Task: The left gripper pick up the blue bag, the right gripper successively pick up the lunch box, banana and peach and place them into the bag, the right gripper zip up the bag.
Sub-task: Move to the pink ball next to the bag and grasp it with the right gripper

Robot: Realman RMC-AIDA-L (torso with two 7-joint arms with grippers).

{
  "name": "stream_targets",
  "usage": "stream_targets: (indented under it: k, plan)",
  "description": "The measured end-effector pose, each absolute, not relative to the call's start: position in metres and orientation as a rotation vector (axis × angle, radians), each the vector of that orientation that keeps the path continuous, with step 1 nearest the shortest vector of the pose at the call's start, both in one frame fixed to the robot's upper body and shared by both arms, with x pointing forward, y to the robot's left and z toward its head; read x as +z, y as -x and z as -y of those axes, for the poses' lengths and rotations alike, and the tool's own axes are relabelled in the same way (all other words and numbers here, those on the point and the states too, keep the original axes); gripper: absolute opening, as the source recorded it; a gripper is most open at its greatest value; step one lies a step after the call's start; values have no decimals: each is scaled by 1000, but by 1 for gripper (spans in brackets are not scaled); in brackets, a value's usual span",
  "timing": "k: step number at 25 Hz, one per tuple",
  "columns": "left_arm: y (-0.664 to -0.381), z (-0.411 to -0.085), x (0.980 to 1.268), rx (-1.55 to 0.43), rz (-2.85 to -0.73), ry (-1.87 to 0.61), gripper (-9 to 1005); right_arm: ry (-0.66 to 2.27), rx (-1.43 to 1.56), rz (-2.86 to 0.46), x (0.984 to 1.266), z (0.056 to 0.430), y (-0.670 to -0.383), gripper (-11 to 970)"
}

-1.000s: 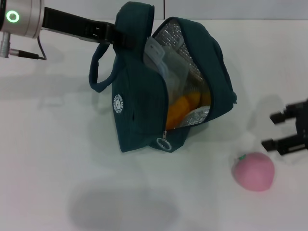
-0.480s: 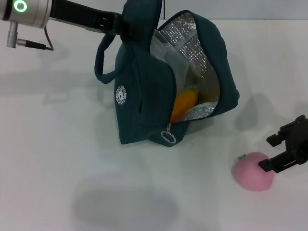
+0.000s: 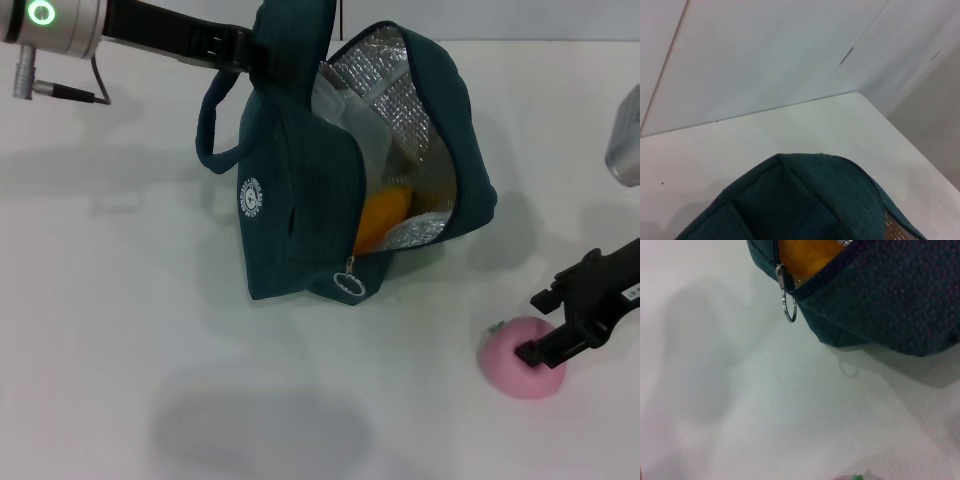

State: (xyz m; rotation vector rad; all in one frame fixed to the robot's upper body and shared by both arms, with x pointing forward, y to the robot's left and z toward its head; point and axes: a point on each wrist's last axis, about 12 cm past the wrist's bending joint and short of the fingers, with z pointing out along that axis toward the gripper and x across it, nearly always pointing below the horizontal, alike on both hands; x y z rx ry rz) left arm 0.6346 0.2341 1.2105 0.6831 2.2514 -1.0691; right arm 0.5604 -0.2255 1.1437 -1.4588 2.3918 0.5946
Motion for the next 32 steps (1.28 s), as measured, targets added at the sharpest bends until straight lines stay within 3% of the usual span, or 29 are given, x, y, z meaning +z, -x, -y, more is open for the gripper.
stream_targets:
  k: [6, 14, 24, 28, 32]
  plan:
    - [-635, -234, 1211, -1066, -2250, -686, 48, 1478, 602, -2402, 1142, 223, -563, 750]
    - [-635, -234, 1211, -1065, -2249, -686, 48, 1446, 616, -2424, 1137, 230, -567, 394]
    - [-634, -236, 1209, -1067, -2253, -678, 48, 1027, 885, -2221, 1160, 285, -572, 248]
    - [-634, -235, 1209, -1069, -2253, -677, 48, 1011, 1226, -1949, 1178, 301, -562, 171]
    - [-634, -235, 1208, -1070, -2254, -677, 48, 1010, 1267, -1890, 1180, 304, -565, 90]
